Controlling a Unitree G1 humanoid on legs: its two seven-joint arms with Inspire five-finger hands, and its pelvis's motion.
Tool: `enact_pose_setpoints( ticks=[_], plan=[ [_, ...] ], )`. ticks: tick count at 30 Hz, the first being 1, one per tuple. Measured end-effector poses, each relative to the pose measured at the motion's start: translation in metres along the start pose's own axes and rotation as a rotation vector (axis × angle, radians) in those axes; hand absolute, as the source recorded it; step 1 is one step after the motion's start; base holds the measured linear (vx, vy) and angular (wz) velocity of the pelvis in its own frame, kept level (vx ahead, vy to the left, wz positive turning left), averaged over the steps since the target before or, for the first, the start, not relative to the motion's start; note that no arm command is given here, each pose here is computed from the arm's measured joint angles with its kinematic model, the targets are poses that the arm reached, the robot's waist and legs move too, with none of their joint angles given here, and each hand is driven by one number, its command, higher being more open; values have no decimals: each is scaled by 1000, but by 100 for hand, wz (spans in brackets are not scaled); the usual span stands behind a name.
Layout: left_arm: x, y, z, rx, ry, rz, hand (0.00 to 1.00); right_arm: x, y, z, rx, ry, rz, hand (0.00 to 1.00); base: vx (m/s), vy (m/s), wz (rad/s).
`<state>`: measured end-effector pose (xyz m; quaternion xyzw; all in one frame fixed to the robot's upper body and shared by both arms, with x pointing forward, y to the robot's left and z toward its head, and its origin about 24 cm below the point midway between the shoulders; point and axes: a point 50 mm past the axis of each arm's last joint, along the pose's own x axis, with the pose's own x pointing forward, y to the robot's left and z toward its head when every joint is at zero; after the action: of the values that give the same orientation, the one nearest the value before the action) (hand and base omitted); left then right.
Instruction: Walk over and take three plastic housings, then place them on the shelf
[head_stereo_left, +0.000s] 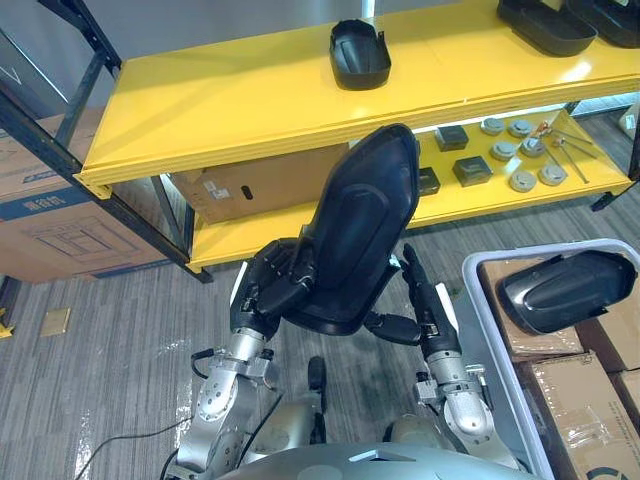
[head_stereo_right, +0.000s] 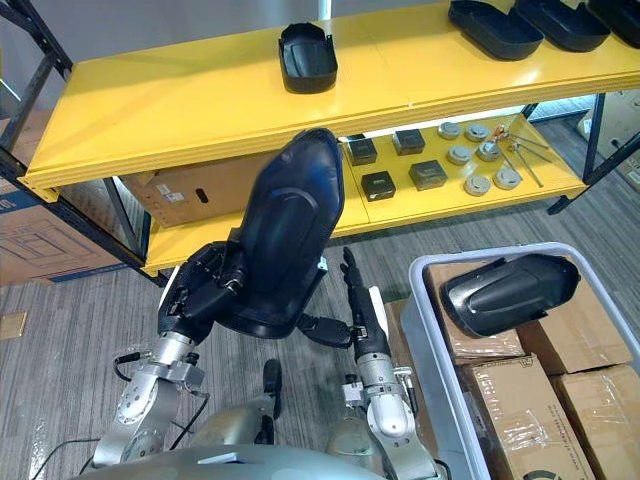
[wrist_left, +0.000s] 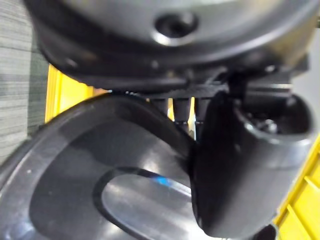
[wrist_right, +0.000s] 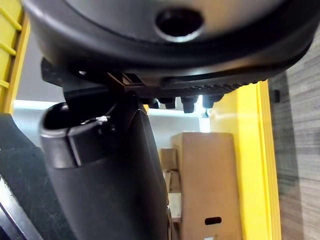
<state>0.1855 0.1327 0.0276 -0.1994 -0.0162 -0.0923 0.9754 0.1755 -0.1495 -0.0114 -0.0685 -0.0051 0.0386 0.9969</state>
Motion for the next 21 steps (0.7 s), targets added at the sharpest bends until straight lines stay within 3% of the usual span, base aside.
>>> enact_pose_setpoints(
  ticks=[10, 17, 21],
  plan=[
    [-16, 7, -16, -78, 57, 92, 0, -3, 4, -3, 25, 19, -10, 100, 47, 119, -22],
    [-12, 13, 3, -44, 2, 86, 0, 1, 14, 7, 100, -22, -62, 100, 183, 100, -4],
    [-9, 8, 8, -54, -38, 82, 0, 4, 2, 25, 111, -115, -120, 100, 177, 7, 14]
  ],
)
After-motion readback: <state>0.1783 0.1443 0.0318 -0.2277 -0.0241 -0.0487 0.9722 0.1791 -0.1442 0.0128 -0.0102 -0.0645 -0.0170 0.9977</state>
